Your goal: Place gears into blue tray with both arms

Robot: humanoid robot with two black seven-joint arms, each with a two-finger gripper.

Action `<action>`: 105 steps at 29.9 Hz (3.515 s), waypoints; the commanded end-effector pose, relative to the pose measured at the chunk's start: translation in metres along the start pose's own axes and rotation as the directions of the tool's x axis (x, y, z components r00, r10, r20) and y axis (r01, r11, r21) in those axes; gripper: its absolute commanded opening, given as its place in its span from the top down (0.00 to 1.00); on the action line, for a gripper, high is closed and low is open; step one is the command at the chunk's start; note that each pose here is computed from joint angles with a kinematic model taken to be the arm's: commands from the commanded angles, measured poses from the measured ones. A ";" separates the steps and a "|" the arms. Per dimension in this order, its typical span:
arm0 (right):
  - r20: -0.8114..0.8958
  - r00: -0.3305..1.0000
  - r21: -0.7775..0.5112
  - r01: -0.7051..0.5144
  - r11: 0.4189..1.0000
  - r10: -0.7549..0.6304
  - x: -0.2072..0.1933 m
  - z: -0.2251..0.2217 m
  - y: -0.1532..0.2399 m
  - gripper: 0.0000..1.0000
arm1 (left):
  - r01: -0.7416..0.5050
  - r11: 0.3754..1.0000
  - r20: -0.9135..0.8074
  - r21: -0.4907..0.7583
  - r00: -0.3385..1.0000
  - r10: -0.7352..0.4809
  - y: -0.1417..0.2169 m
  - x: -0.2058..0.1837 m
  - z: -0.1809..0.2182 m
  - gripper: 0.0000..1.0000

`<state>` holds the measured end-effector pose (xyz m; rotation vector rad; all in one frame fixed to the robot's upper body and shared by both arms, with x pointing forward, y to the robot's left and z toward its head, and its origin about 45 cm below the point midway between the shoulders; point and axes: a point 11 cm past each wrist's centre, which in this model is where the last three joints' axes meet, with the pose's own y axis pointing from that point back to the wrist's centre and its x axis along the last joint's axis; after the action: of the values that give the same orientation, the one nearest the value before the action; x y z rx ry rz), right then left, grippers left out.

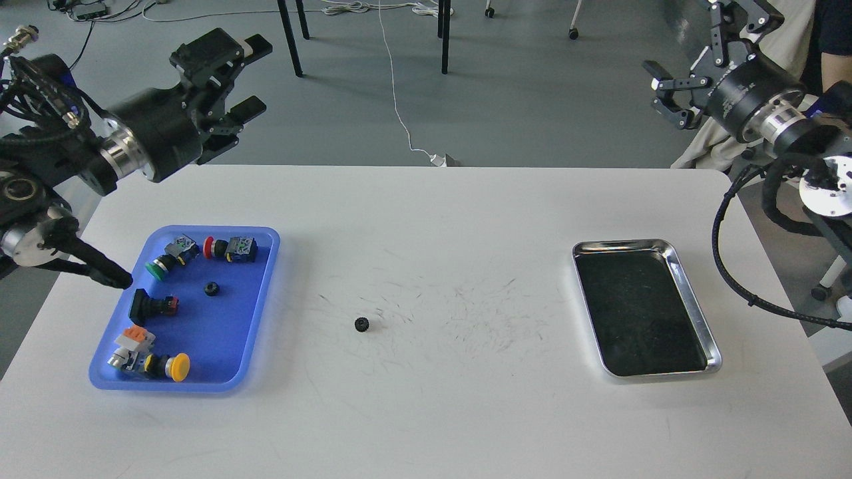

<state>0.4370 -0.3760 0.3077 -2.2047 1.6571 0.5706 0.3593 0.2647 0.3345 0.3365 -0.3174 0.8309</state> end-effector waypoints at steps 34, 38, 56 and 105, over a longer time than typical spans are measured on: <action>0.373 0.926 0.011 -0.055 0.998 0.047 0.059 0.096 0.102 0.04 | 0.316 0.906 0.830 0.283 0.392 -0.396 -0.016 -0.184 -0.172 0.10; 0.373 0.927 0.012 -0.054 0.998 0.045 0.058 0.095 0.101 0.04 | 0.305 0.902 0.822 0.304 0.394 -0.410 -0.017 -0.182 -0.181 0.16; 0.367 0.929 0.018 -0.054 0.998 0.043 0.059 0.091 0.102 0.04 | 0.300 0.894 0.806 0.332 0.401 -0.434 -0.017 -0.184 -0.195 0.85; 0.353 0.936 0.021 -0.025 0.999 0.016 0.051 0.083 0.101 0.04 | -0.035 0.883 0.701 0.469 0.623 -0.347 0.114 -0.051 -0.233 0.06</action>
<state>0.3415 -0.4058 0.2068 -1.9298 1.4899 0.8923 0.2680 0.3961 0.1178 1.1717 -0.9148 0.4822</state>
